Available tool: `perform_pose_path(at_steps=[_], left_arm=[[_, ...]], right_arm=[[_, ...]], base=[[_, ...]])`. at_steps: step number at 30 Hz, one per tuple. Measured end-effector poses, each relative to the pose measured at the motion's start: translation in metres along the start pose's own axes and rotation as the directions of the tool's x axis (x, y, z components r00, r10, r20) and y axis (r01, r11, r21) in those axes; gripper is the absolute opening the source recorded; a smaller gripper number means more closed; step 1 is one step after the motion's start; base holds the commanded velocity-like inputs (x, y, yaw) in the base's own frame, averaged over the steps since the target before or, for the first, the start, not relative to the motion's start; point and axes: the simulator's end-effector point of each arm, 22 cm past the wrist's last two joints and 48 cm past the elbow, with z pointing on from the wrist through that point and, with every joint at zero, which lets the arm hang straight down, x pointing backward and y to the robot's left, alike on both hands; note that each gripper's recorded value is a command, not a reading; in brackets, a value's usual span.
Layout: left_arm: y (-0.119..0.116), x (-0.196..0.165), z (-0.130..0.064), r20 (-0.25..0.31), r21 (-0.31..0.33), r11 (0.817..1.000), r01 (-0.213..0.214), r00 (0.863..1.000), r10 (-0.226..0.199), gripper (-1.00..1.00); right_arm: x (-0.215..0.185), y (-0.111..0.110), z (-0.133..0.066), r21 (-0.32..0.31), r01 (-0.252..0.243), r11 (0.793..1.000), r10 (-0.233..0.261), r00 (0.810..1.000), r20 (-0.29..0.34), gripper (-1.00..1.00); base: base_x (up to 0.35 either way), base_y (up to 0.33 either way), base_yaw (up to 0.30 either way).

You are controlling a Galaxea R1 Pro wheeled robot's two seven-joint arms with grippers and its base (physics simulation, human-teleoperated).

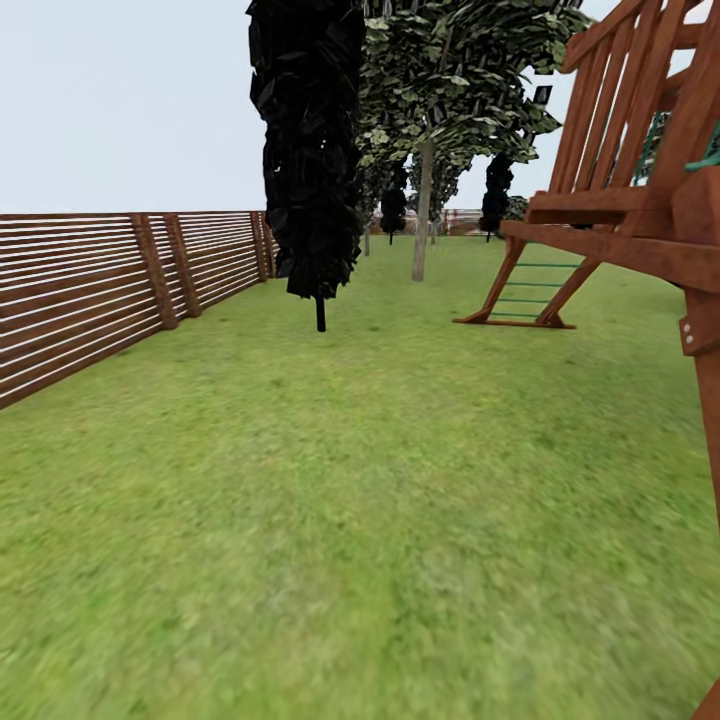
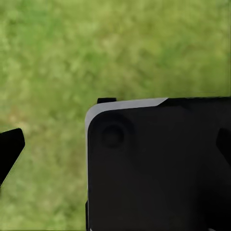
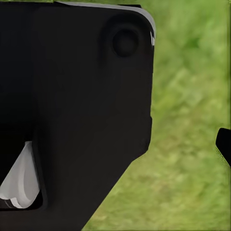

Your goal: Take the three Easter eggs out of the wicker basket on the lawn in the garden, then place them on the lawn next to a single tree (choose any tree) so that all three eggs are next to the same tree and none are left in the basket.

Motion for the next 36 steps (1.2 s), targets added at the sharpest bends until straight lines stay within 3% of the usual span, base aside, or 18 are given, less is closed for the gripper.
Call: perform_pose_path(at_steps=[36], left_arm=[[-0.0002,0.0000,0.0000,0.000,0.001,1.000,-0.002,1.000,0.002,1.00]], right_arm=[[0.0000,-0.0001,0.0000,0.000,-0.001,1.000,0.001,1.000,0.000,1.00]], base=[[0.338,-0.010,0.000]])
